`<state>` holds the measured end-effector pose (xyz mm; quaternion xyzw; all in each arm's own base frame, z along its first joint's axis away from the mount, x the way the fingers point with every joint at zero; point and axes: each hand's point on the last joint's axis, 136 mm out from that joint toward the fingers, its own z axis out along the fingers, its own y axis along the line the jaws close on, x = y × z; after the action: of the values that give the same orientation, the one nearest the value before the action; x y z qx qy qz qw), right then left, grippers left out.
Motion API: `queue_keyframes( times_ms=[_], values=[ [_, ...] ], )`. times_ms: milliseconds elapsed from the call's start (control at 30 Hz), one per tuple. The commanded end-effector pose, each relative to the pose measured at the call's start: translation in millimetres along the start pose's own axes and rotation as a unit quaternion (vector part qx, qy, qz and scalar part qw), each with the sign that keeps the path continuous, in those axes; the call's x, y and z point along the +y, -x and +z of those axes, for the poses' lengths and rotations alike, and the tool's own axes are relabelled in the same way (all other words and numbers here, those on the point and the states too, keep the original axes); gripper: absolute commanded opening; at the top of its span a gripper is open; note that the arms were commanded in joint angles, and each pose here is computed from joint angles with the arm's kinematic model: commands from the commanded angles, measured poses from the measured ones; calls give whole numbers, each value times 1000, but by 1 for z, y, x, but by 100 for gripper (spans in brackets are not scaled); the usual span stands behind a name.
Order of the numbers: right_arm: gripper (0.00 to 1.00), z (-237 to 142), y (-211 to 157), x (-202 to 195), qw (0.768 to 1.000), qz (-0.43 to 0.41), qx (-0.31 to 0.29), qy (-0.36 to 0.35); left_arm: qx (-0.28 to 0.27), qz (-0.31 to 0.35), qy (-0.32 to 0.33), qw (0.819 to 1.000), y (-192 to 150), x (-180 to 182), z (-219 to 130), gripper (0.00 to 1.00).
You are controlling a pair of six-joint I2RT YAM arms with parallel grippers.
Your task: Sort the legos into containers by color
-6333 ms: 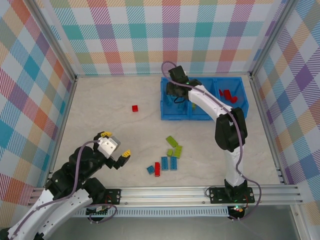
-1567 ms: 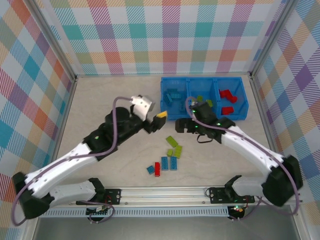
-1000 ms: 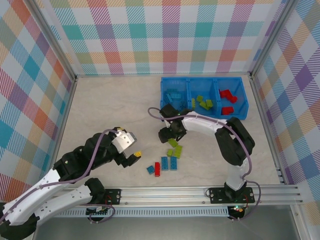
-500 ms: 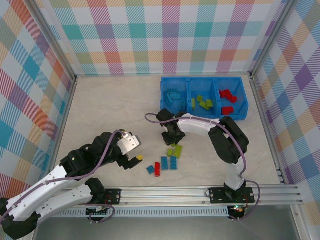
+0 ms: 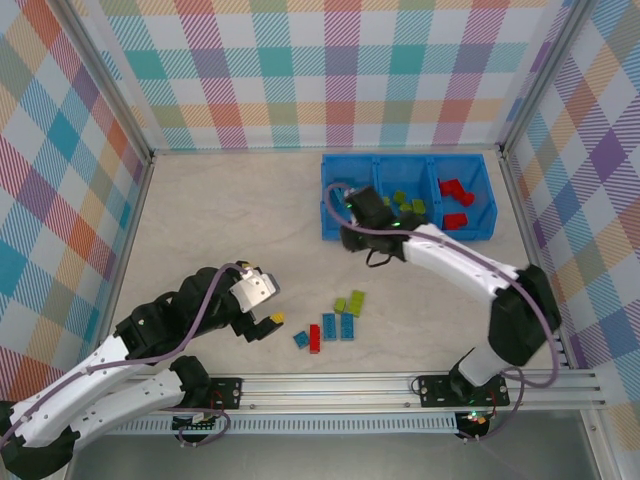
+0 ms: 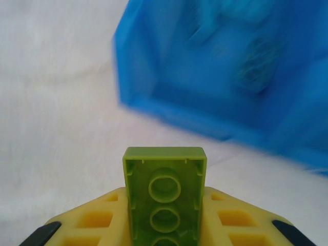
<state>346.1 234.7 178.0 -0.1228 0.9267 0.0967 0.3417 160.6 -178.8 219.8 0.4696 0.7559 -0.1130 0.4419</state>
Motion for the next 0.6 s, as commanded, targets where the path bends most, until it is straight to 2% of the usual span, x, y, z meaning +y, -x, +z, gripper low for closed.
queue_keyframes(
  times_ms=[0,133,267,333,433,567],
  values=[
    [29,-9,35,-64,992,88,-64,-60,8,0,-3,1000,-7,-1,3,100],
    [30,5,57,-122,981,152,-72,-92,18,-3,-15,1000,-9,-5,6,100],
    [31,36,67,-158,975,185,-54,-110,18,-8,-16,1000,-9,-5,5,100],
    [34,48,68,-169,973,198,-39,-115,11,-13,-18,1000,-6,-6,3,100],
    [45,59,73,-176,972,207,-25,-111,6,-15,-16,1000,-5,-5,1,100],
    [46,56,80,-177,973,200,-22,-110,6,-15,-14,1000,-5,-4,2,100]
  ],
)
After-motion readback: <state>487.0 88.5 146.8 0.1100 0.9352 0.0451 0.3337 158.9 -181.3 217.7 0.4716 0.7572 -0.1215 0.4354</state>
